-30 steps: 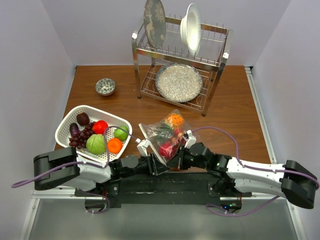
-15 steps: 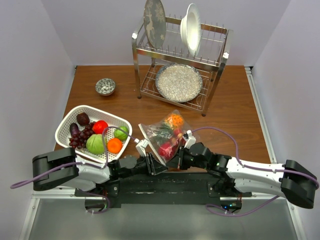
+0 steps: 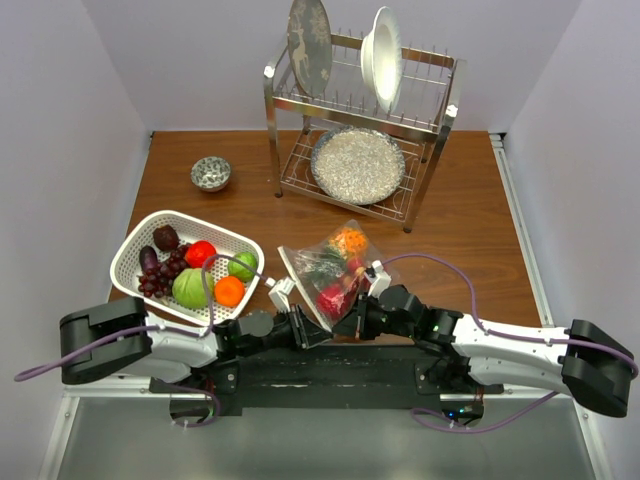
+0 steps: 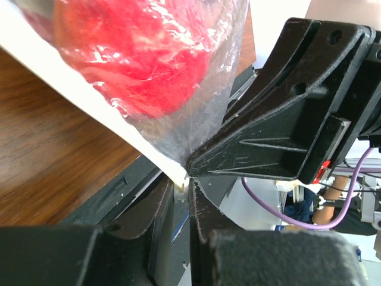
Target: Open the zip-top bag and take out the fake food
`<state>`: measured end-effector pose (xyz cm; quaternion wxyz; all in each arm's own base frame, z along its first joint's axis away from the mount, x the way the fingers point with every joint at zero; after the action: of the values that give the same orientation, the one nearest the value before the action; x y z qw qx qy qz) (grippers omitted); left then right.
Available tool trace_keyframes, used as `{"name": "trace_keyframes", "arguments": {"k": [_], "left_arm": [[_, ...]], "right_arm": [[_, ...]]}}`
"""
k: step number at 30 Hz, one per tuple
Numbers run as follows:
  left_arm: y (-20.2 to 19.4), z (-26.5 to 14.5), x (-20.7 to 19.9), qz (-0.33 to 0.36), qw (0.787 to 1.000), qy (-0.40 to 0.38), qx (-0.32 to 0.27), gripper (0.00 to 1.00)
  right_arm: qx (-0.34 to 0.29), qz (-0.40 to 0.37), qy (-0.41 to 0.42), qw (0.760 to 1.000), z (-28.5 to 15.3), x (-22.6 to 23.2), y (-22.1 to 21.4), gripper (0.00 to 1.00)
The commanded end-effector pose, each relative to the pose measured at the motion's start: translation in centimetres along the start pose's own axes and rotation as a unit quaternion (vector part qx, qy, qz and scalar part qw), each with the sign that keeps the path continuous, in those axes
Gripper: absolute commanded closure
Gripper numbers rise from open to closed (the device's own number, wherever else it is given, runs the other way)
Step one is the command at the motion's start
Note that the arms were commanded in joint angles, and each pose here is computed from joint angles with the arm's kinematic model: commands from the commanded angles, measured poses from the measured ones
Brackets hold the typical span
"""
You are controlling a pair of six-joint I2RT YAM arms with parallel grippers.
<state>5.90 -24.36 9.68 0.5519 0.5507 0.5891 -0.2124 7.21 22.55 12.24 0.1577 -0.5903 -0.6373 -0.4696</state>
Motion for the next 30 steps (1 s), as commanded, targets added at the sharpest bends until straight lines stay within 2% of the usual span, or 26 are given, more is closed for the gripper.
{"name": "trace_keyframes", "arguments": {"k": [1, 13, 17, 30], "left_arm": [[1.6, 0.3, -0.1, -0.005, 0.999, 0.017, -0.042, 0.84], [4.0, -0.5, 1.7, 0.0, 0.996, 0.059, -0.073, 0.84], [6.9, -1.0, 1.4, 0.013, 0.99, 0.078, -0.115, 0.84], [13.8, -3.2, 0.9, 0.057, 0.964, 0.164, -0.199, 0.83]], "right_arm": [[0.017, -0.026, 0.027, 0.999, -0.3, 1.2, 0.0, 1.0], [0.008, -0.031, 0.028, 0.999, -1.4, 0.9, -0.1, 1.0], [0.002, -0.032, 0.022, 0.999, -2.0, 0.5, -0.1, 1.0], [-0.008, -0.031, 0.02, 0.999, -3.5, -0.1, -0.4, 1.0]]}}
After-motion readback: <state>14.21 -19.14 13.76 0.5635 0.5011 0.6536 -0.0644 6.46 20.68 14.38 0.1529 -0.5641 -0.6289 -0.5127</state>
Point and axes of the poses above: each gripper's point midway between its finger pads, its own z axis out along the fingers, its own x axis along the line the jaws close on, y = z × x, the point moved 8 cm from there along -z, back along the fingers, and after that the axes turned 1 degree about -z, right-handed, at the moved point
